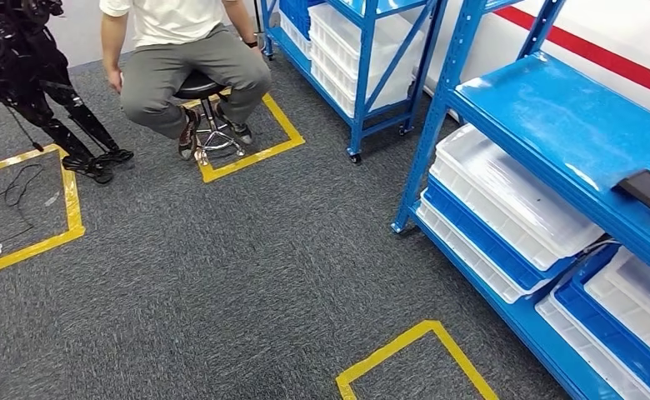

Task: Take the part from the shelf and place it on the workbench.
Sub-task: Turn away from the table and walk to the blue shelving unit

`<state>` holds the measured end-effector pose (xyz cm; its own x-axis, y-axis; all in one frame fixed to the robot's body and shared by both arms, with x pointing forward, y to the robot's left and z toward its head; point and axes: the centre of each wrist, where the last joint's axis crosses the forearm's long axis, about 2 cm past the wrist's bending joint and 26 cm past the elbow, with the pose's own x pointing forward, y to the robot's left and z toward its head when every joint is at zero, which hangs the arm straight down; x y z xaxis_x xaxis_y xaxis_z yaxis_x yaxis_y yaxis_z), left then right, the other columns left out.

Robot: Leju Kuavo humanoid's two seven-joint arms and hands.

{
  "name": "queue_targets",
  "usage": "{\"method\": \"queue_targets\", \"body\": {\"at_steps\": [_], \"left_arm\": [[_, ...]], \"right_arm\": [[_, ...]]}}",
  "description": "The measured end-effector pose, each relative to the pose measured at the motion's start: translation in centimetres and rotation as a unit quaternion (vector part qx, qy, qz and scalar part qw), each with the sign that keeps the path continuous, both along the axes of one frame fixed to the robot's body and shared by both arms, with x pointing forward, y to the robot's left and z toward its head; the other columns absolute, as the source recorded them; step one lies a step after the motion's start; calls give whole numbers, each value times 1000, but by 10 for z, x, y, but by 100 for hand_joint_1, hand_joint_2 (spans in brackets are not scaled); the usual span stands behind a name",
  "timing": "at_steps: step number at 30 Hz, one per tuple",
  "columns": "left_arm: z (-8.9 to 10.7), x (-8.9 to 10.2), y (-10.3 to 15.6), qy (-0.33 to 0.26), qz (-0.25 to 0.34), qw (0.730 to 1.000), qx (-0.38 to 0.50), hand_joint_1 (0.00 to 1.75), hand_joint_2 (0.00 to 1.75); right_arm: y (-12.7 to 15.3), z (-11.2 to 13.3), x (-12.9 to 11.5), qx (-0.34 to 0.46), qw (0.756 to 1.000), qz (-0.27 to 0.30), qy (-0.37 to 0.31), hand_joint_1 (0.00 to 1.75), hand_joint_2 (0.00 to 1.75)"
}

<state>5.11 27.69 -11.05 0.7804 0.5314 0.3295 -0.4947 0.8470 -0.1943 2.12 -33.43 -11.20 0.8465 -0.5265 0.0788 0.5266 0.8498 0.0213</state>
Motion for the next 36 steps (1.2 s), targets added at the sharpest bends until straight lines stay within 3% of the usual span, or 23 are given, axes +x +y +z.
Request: {"method": "queue_targets", "body": {"at_steps": [36], "left_arm": [[0,3,-1,5,-31,1000,3,0,0]], "right_arm": [[5,0,5,6,1000,21,3,0,0]]}}
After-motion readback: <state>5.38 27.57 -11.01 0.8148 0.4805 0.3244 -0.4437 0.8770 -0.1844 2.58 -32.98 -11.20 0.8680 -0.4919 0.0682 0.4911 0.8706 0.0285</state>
